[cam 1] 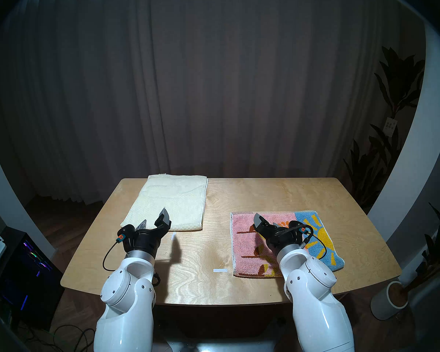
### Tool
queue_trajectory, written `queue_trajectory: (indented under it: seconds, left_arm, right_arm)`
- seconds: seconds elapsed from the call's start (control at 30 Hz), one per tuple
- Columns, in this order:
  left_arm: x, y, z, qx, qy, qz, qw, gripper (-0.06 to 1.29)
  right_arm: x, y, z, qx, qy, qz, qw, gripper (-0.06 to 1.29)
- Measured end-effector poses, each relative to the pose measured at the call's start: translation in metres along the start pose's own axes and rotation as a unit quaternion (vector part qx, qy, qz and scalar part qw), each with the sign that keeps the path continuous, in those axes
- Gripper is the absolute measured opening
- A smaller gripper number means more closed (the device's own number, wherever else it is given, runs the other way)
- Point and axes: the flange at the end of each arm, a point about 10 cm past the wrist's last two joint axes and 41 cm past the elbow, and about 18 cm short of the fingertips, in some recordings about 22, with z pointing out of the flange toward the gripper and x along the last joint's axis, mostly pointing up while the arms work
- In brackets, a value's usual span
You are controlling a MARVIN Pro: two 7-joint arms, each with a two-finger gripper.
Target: Fold each towel twice and stack them on table
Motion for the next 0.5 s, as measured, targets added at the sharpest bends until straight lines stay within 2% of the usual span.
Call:
queue_trajectory:
  seconds: [0.13, 0.3, 0.37, 0.5]
  left_arm:
    - [0.002, -0.003, -0.002, 0.000, -0.010, -0.029, 0.9995, 1.20]
    - [0.003, -0.005, -0.005, -0.006, -0.027, -0.064, 0.9976, 1.20]
    - [0.004, -0.007, -0.007, -0.010, -0.034, -0.090, 0.9953, 1.20]
    - [0.008, -0.010, -0.009, -0.015, -0.041, -0.125, 0.9912, 1.20]
  right_arm:
    - [0.001, -0.008, 0.002, 0.009, -0.027, 0.043, 0.9987, 1.23]
    - [0.002, -0.016, 0.002, 0.020, -0.059, 0.098, 0.9932, 1.23]
    - [0.003, -0.021, 0.001, 0.032, -0.075, 0.131, 0.9881, 1.23]
    - [0.007, -0.030, -0.002, 0.050, -0.091, 0.169, 0.9802, 1.23]
